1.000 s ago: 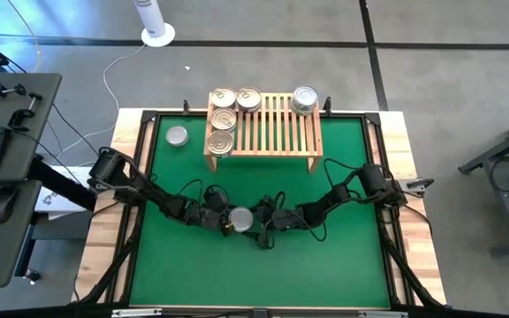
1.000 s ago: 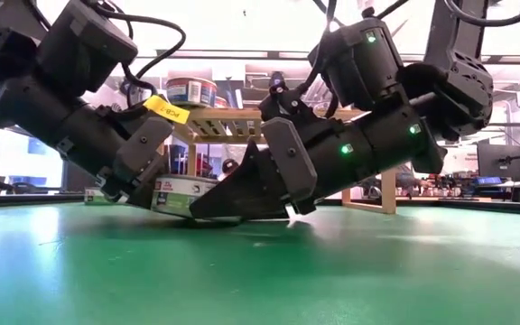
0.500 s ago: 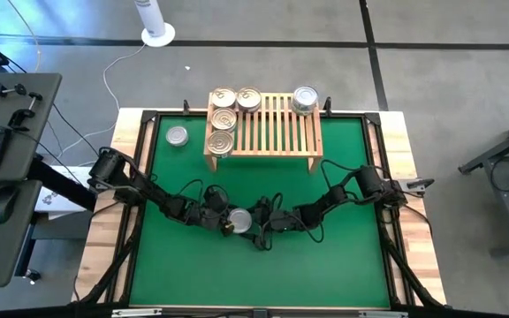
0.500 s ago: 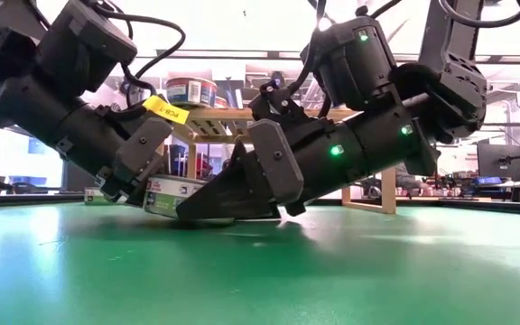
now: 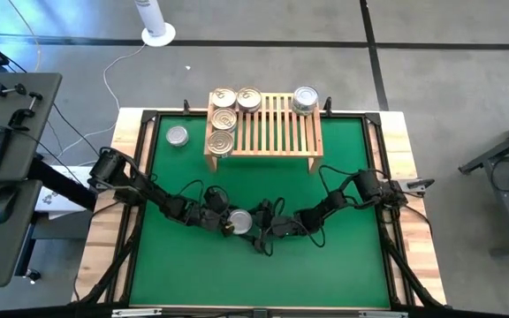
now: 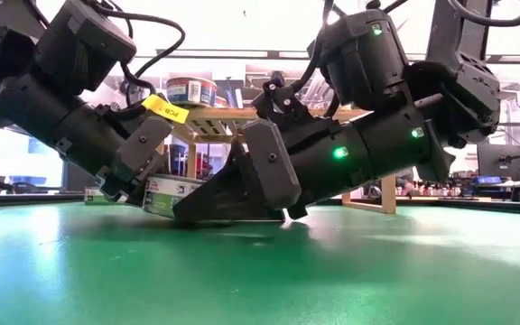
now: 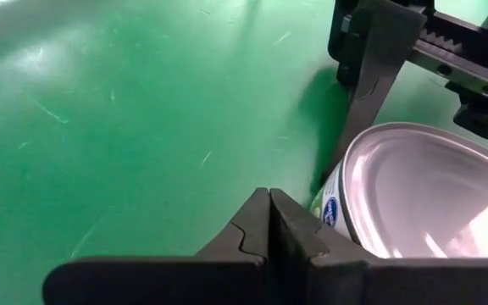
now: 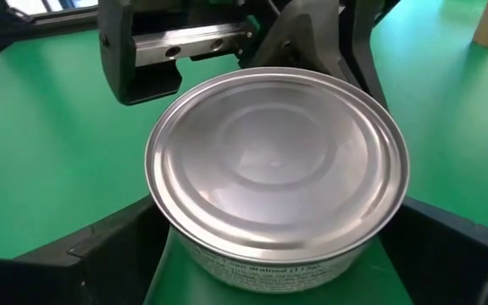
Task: Stack canned seafood by type on shelf
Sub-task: Put the center green tuna can on the shelf aligned with the other green tuna can
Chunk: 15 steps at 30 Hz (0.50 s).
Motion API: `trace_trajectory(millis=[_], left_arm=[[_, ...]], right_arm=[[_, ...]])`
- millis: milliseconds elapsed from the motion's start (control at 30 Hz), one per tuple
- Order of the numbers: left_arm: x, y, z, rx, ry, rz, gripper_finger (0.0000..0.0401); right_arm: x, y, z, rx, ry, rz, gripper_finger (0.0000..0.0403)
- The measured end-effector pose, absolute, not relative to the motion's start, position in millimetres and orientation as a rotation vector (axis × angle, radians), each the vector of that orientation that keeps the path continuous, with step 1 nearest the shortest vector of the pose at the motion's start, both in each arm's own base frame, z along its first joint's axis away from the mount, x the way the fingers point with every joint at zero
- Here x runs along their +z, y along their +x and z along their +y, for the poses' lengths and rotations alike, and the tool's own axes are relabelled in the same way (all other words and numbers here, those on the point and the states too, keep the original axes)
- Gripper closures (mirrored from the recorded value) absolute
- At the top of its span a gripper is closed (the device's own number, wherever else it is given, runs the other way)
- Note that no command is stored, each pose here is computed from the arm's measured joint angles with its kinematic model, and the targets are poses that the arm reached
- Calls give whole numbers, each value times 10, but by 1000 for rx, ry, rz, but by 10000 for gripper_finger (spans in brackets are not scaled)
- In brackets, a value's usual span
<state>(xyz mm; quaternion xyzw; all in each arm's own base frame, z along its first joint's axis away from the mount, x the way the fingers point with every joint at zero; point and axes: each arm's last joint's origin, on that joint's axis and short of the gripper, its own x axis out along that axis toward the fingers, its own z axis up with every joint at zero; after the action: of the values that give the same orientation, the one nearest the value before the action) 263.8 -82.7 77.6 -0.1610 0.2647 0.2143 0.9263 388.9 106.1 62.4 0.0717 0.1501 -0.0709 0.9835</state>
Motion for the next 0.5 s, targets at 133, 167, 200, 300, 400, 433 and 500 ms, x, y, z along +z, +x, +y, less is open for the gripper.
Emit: trace_trajectory(millis=[133,167,200,300,400,433,500], left_arm=[[780,2638,-832,431,-332,549,401],[786,2637,-836,424,-335,552,401],[789,2636,-843,421,-335,553,401],[825,2612,-852,408,-328,581,401],[878,2561,-850,407,-308,623,401],[898,2541,-849,409,-299,636,401],[938,2495,-853,414,-287,660,401]], right_arm=[[618,3875,1111,-158,176,318,6],[620,3873,1122,-160,186,323,6],[620,3869,1134,-160,193,329,6],[619,3855,1180,-159,212,341,6],[610,3837,1216,-158,219,354,7],[607,3832,1226,-160,224,359,7],[601,3817,1253,-163,220,369,7]])
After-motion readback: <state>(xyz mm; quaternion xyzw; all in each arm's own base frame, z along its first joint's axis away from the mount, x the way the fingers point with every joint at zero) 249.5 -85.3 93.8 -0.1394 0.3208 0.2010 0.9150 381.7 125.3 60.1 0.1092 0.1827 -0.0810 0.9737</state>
